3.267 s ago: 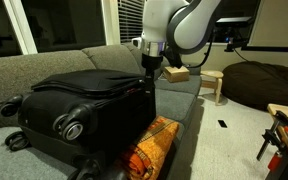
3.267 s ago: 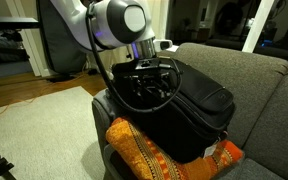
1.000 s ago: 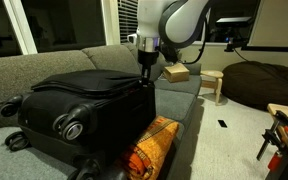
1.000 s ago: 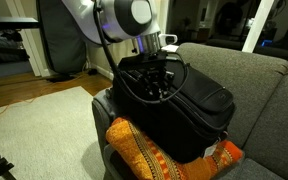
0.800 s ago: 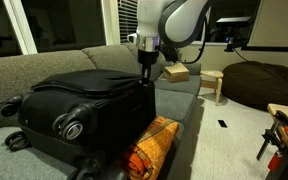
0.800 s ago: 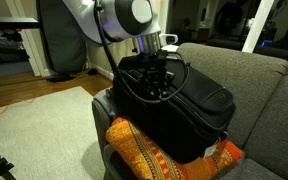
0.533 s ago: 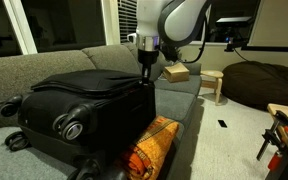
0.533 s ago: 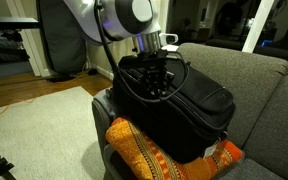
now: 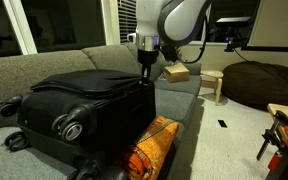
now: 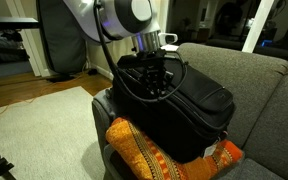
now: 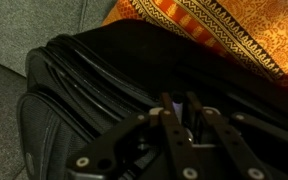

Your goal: Close the zipper

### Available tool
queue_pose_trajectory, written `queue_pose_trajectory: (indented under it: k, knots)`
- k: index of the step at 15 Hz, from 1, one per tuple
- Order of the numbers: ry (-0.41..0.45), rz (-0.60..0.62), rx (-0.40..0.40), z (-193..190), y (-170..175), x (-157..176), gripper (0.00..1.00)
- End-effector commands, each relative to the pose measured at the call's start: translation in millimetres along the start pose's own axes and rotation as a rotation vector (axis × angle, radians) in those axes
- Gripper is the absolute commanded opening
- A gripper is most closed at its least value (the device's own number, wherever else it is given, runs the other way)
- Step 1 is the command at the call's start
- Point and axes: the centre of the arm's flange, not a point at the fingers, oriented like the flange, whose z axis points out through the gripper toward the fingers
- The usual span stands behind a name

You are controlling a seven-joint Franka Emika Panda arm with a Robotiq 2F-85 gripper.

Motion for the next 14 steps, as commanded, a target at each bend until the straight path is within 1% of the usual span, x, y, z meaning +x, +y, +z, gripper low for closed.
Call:
queue_pose_trajectory:
  k: [1,9,14]
  knots:
    - [0.015,0.021,-0.007,-21.1,-19.0,4.8,0.06]
    - [0.018,0.006,-0.027,-42.2,-39.9,13.2,0.06]
    - [0.033,-0.015,-0.03,-54.4,-64.7,23.4,0.06]
